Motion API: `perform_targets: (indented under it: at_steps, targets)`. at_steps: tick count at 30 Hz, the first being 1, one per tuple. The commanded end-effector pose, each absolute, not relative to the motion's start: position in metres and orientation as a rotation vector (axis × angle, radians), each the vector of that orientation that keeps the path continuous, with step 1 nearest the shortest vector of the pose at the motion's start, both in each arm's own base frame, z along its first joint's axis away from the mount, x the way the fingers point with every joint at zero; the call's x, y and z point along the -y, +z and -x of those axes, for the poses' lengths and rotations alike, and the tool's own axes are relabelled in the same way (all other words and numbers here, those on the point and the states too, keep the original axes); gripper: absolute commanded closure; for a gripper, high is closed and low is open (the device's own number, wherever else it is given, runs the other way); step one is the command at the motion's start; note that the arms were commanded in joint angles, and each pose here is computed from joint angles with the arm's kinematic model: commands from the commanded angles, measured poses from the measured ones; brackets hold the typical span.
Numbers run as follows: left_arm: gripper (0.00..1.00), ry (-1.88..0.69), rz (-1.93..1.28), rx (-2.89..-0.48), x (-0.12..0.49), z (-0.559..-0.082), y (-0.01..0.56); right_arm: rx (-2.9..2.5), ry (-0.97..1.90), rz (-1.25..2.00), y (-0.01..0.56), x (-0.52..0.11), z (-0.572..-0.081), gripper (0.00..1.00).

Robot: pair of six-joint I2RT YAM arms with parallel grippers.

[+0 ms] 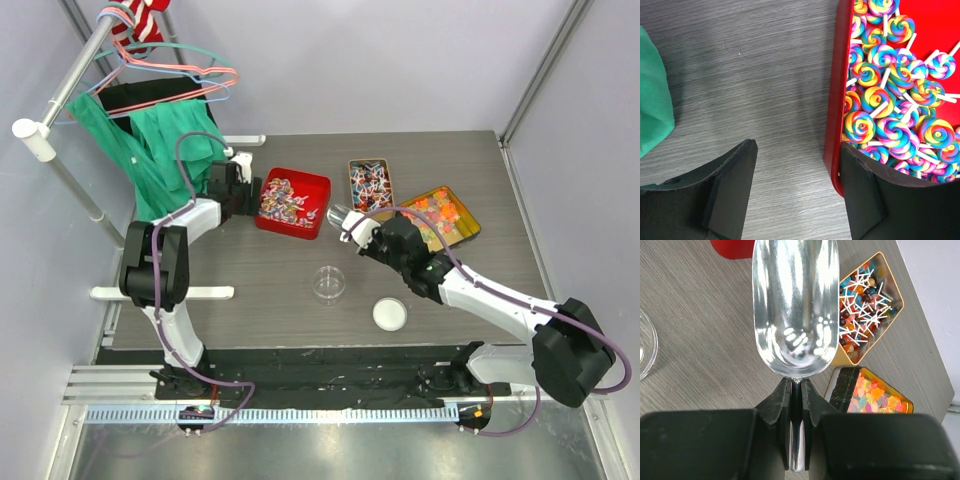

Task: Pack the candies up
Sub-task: Pick up the storage box at the center of the board.

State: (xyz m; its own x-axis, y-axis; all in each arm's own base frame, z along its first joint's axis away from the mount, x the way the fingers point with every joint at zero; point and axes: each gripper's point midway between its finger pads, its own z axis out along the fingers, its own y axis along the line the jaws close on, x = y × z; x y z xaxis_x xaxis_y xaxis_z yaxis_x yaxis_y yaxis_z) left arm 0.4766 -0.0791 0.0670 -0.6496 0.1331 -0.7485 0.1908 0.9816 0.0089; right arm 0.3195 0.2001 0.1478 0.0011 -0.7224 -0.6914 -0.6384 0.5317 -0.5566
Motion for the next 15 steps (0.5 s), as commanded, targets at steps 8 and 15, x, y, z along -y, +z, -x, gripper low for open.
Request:
perform_targets:
  at_steps: [8, 15]
  targets:
    - [0.45, -0.166, -0.323, -2.298, 0.092, -0.487, 0.06, -1.65, -0.103, 1.129, 0.158, -0.204, -0.327, 0.99]
    - [0.57, -0.221, -0.363, -2.327, 0.1, -0.488, 0.057, -1.64, -0.117, 1.11, 0.167, -0.204, -0.331, 0.99]
